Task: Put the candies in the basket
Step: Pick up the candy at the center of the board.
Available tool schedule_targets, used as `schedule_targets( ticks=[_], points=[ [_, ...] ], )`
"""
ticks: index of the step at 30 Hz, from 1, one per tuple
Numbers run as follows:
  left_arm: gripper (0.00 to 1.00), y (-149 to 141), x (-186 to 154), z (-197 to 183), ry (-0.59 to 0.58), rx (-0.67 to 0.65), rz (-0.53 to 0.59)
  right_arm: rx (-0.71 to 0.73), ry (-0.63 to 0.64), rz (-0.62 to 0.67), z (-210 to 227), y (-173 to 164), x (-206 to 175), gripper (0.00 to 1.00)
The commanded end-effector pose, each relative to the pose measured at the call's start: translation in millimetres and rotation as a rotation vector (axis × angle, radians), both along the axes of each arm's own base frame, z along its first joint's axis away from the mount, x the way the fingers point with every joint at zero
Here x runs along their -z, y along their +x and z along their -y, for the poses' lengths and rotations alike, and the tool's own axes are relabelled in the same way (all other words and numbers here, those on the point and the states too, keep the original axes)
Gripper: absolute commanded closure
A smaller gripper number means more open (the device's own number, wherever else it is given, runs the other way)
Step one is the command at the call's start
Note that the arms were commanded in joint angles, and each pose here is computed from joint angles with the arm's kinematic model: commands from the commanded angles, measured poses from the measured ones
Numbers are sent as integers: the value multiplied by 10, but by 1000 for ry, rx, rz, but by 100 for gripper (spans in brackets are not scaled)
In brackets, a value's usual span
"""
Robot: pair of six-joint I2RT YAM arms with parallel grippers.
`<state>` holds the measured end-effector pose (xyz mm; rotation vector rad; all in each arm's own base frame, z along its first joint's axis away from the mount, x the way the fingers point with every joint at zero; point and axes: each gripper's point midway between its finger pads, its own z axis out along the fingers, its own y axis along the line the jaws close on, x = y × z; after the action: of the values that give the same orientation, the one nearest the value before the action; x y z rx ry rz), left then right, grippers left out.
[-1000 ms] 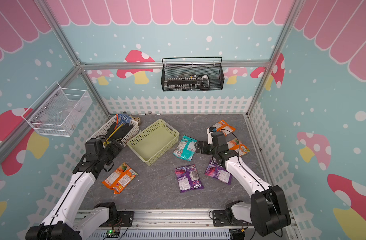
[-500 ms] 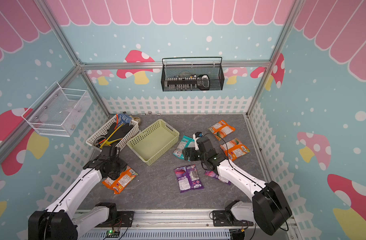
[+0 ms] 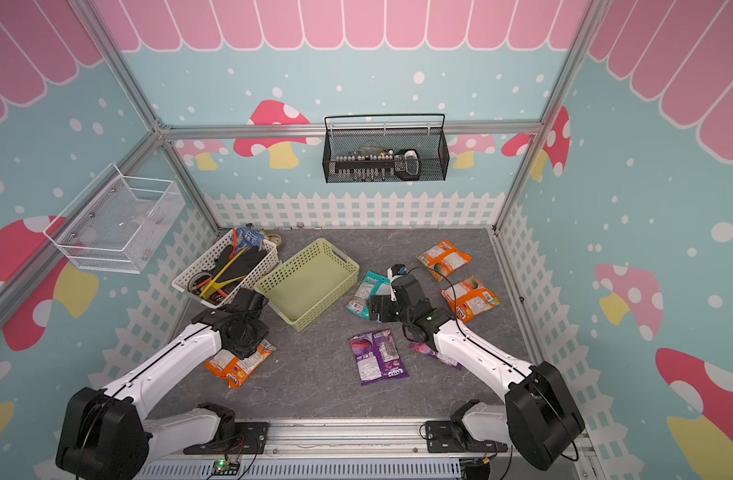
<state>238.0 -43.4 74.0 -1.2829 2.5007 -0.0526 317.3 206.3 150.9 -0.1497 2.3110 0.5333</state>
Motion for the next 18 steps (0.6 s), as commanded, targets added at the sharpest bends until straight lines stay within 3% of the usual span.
schedule_targets(
  ticks=[1,5,13,18],
  points=[
    [59,32,-14,107,49,-7,5,13,-28,16,54,-18,-11,2],
    [59,0,124,239,134,63,-43,18,-30,23,77,-35,-18,2],
    [56,74,245,229,421,220,-72,35,-31,39,152,-86,-46,2],
    [55,61,340,244,487,273,-108,38,-22,58,148,-70,-137,2]
  ],
)
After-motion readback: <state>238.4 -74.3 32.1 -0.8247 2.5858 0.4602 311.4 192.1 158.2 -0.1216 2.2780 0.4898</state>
